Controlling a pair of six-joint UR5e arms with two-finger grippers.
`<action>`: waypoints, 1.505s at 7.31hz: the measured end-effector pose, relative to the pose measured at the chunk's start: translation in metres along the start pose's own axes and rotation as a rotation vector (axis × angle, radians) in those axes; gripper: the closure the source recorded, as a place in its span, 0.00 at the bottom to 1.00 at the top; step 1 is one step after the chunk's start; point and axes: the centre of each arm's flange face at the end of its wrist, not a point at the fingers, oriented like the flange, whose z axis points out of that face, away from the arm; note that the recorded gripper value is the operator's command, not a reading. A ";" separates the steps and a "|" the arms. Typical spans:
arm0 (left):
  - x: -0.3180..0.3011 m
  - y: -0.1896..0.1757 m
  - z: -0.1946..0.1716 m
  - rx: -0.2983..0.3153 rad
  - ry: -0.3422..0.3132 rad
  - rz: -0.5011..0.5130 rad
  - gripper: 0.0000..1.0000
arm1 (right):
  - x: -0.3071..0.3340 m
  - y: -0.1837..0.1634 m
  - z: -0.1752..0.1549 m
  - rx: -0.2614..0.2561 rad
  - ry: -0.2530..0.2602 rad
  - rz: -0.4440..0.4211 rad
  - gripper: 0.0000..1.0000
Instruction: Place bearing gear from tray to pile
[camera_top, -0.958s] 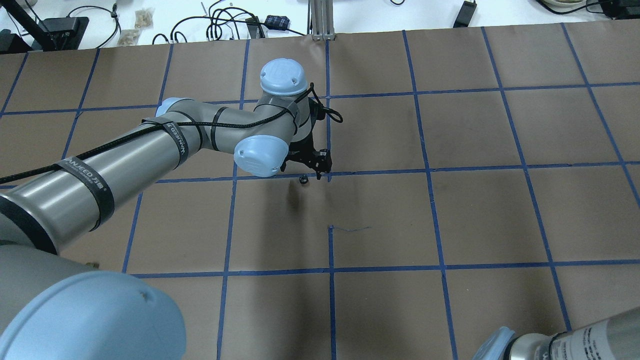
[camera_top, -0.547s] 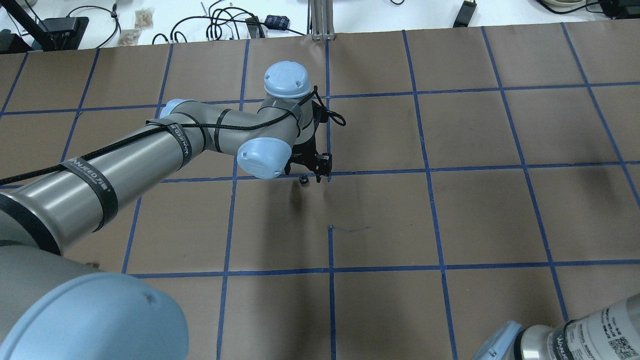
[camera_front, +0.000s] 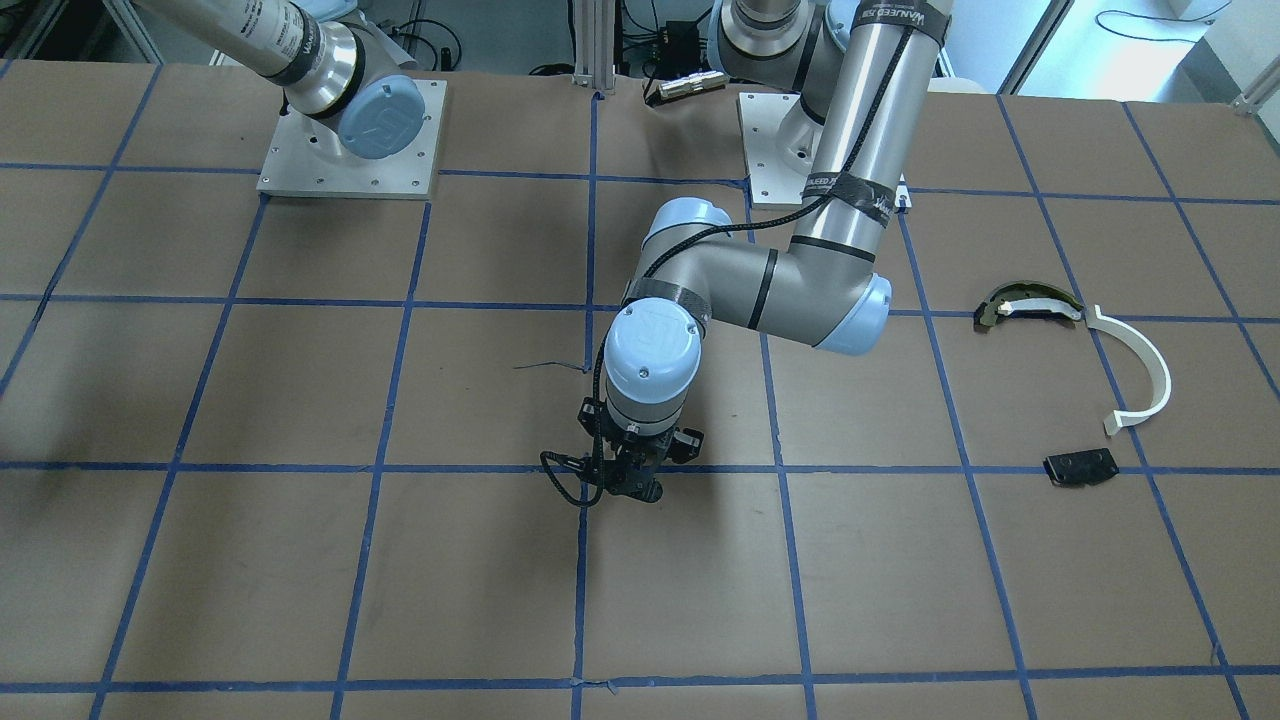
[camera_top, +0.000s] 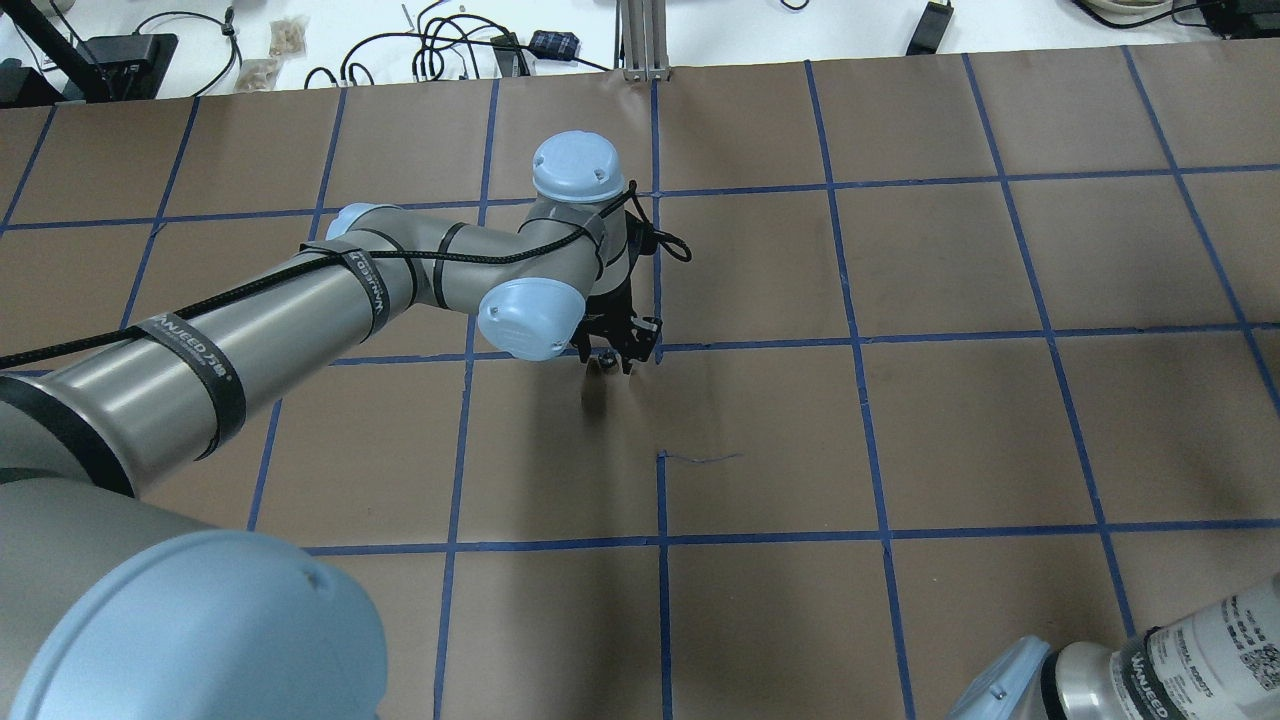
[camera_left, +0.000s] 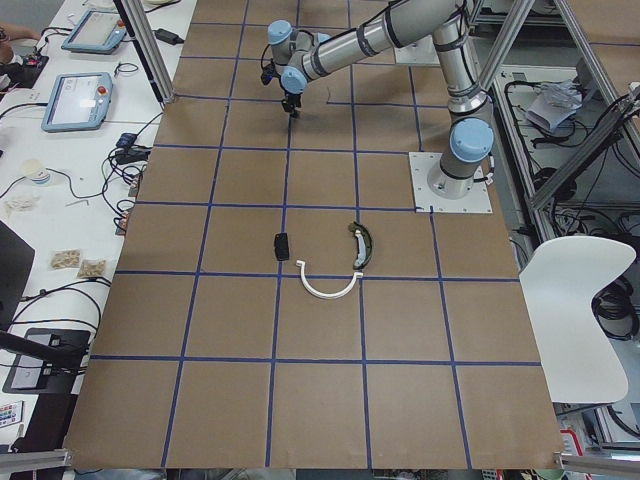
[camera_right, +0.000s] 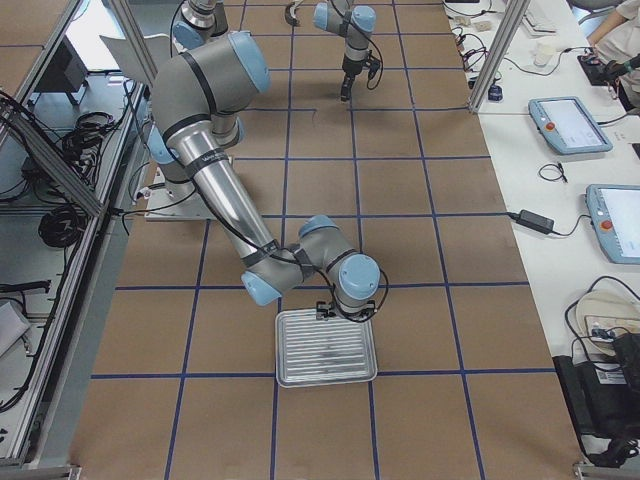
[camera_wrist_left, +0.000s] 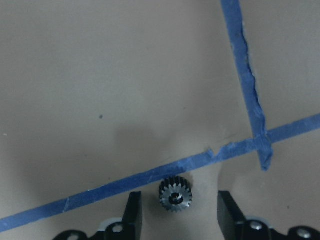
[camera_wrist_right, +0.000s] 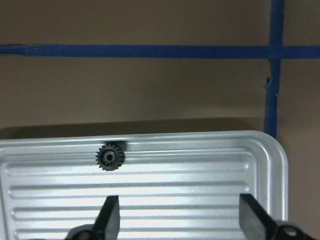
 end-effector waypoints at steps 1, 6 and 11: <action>0.000 0.000 0.002 -0.001 0.000 0.000 0.52 | -0.010 0.005 0.005 0.009 -0.009 0.011 0.15; -0.003 -0.005 0.003 0.008 0.001 0.004 1.00 | -0.037 -0.001 0.034 0.011 -0.053 0.119 0.21; -0.207 0.009 -0.080 0.035 0.011 -0.115 1.00 | -0.042 -0.009 0.042 0.018 -0.062 0.124 0.50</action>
